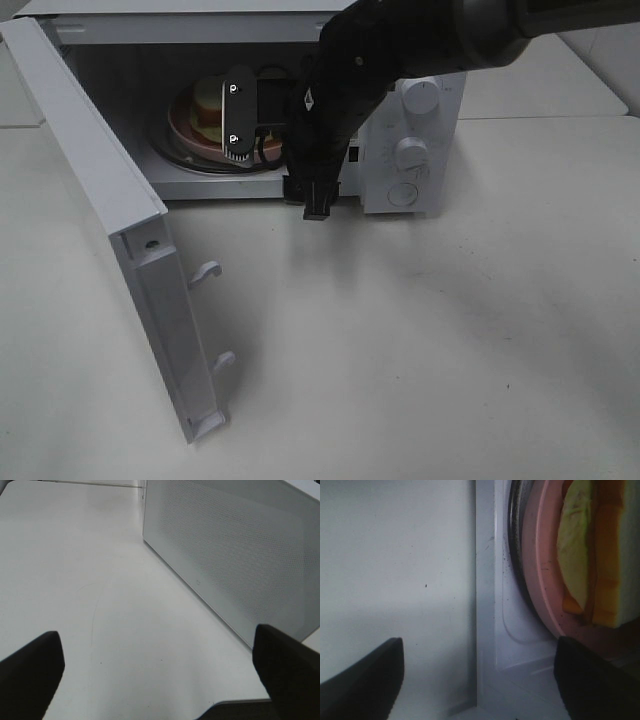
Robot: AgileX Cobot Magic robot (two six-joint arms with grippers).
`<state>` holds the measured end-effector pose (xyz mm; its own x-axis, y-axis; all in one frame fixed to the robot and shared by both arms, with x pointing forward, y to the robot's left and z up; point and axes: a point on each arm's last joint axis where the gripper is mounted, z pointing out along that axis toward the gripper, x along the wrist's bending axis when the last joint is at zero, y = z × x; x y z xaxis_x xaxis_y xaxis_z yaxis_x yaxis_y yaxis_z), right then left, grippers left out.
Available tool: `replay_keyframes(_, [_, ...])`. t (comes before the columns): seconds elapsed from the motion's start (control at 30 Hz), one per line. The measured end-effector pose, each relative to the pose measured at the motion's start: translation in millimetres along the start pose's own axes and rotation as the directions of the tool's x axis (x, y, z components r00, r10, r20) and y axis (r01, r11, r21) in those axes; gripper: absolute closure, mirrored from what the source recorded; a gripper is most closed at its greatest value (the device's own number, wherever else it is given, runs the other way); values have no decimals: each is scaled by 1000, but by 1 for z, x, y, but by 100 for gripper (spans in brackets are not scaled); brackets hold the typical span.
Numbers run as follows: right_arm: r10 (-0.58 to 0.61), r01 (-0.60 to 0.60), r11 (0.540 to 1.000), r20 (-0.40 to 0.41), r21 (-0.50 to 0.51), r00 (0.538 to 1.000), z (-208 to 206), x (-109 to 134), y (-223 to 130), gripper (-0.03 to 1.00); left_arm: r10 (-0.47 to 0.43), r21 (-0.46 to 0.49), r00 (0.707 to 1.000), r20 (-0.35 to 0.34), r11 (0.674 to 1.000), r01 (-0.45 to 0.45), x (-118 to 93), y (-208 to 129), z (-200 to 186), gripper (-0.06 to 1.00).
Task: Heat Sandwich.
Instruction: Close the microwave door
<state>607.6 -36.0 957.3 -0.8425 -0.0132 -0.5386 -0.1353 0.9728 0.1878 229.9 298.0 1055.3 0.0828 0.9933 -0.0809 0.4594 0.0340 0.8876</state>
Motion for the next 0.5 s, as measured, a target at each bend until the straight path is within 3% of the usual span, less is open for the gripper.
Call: replay_keyframes(0.5, [95,-95,995,7,-13,995,-52,20,-19,20,0,0,1000,0,1000,0,0,0,0,-2])
